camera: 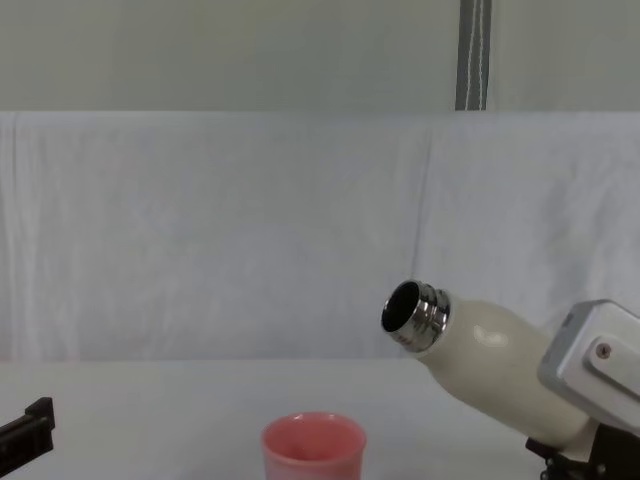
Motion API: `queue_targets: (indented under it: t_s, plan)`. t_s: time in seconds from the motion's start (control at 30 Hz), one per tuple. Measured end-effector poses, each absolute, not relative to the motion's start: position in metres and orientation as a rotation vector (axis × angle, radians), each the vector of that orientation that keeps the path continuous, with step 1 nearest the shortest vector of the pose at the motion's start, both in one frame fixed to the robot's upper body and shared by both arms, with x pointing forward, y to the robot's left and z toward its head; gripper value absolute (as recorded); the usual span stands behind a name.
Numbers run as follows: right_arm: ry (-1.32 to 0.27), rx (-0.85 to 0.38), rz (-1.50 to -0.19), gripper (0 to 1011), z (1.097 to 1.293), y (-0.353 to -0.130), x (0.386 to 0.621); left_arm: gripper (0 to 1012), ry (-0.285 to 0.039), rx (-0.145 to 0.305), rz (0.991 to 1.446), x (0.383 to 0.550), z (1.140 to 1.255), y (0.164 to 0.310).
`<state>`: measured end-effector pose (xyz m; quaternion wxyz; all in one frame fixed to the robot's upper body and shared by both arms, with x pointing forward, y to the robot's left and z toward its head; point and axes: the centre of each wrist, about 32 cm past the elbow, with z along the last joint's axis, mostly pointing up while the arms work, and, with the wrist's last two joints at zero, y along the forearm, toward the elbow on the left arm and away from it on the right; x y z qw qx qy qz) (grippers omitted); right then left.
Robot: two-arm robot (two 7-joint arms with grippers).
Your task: Grasp the thermos with one hand and pour water into the cup lid.
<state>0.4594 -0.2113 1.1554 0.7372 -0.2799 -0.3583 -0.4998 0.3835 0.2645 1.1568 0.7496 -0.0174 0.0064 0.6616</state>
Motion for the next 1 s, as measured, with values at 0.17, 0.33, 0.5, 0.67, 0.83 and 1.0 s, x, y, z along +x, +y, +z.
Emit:
queue_targets:
  t_s: [0.17,0.33,0.5,0.67,0.83,1.0]
  plan:
    - [-0.823,-0.635,-1.088,951,1.157,-0.212,0.46,1001,0.014,-0.038,1.446,0.384,1.157,0.265]
    - [-0.862,-0.656,-1.073,951,1.159,-0.212,0.462,1001,0.014,-0.038,1.446,0.384,1.157,0.265]
    - [-0.899,-0.674,-1.057,951,1.161,-0.212,0.464,1001,0.014,-0.038,1.446,0.384,1.157,0.265]
    - [-0.933,-0.693,-1.041,951,1.163,-0.211,0.467,1001,0.014,-0.038,1.446,0.384,1.157,0.265]
    - [-0.95,-0.704,-1.032,951,1.163,-0.211,0.468,1001,0.014,-0.038,1.446,0.384,1.157,0.265]
    - [-0.971,-0.717,-1.02,951,1.164,-0.21,0.47,1001,0.014,-0.038,1.446,0.384,1.157,0.265]
